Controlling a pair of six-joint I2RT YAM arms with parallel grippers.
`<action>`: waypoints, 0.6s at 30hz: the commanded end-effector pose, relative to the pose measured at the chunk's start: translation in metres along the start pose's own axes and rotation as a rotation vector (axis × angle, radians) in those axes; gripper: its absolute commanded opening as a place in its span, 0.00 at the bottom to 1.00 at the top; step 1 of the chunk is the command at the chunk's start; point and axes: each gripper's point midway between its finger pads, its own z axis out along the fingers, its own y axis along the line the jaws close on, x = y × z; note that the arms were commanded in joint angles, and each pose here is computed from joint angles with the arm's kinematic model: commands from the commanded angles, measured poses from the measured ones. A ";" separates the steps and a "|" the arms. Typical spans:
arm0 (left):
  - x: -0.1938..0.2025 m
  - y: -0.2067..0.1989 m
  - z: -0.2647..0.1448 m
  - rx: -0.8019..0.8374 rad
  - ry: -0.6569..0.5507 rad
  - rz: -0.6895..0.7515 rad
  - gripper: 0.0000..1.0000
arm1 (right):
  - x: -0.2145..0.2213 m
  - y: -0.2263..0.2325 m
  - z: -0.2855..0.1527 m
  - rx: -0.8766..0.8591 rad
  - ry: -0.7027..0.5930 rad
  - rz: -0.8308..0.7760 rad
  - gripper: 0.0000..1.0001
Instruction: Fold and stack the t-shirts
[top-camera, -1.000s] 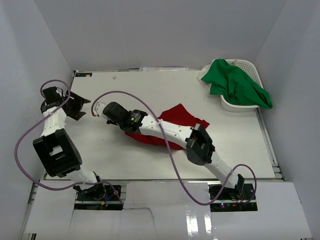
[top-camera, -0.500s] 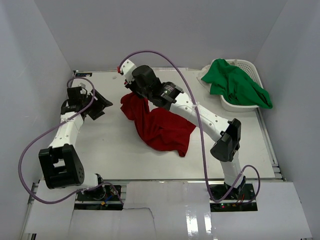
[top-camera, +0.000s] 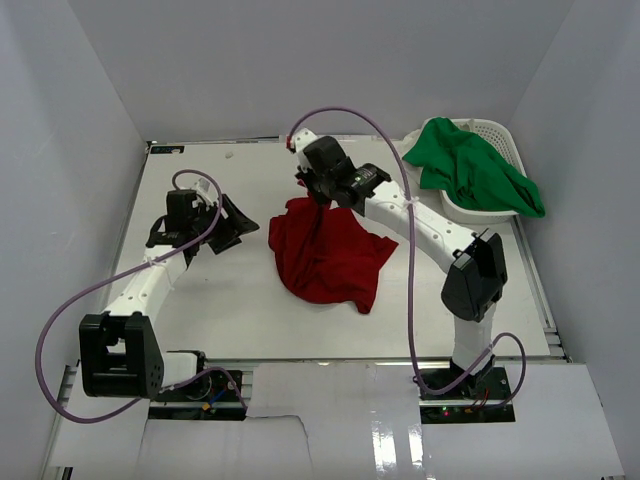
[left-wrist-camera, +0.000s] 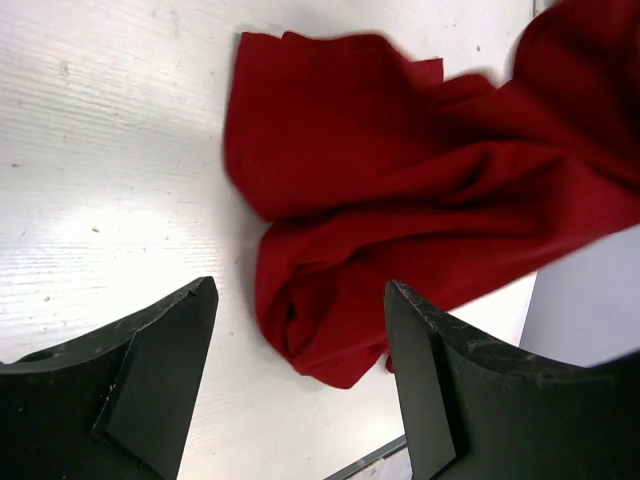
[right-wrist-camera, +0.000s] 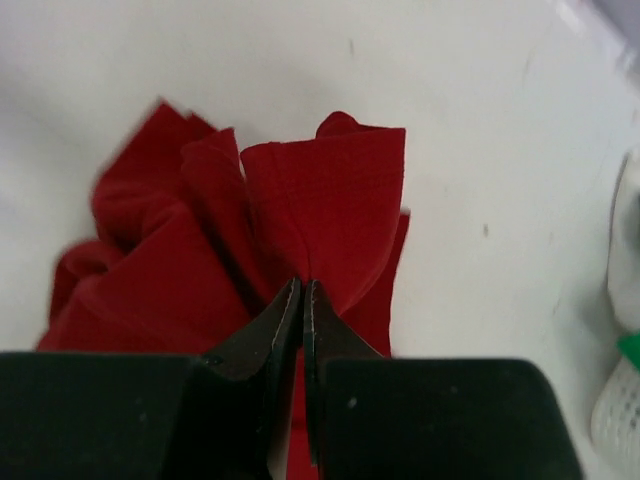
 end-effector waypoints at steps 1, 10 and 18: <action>-0.012 -0.022 -0.010 0.064 -0.056 0.049 0.78 | 0.002 -0.024 -0.039 0.054 -0.047 0.111 0.08; 0.007 -0.036 0.000 0.069 0.003 0.089 0.78 | 0.113 -0.018 -0.090 0.059 0.222 0.280 0.08; 0.015 -0.049 0.017 0.077 0.060 0.117 0.78 | 0.196 0.058 -0.117 -0.281 0.422 0.375 0.08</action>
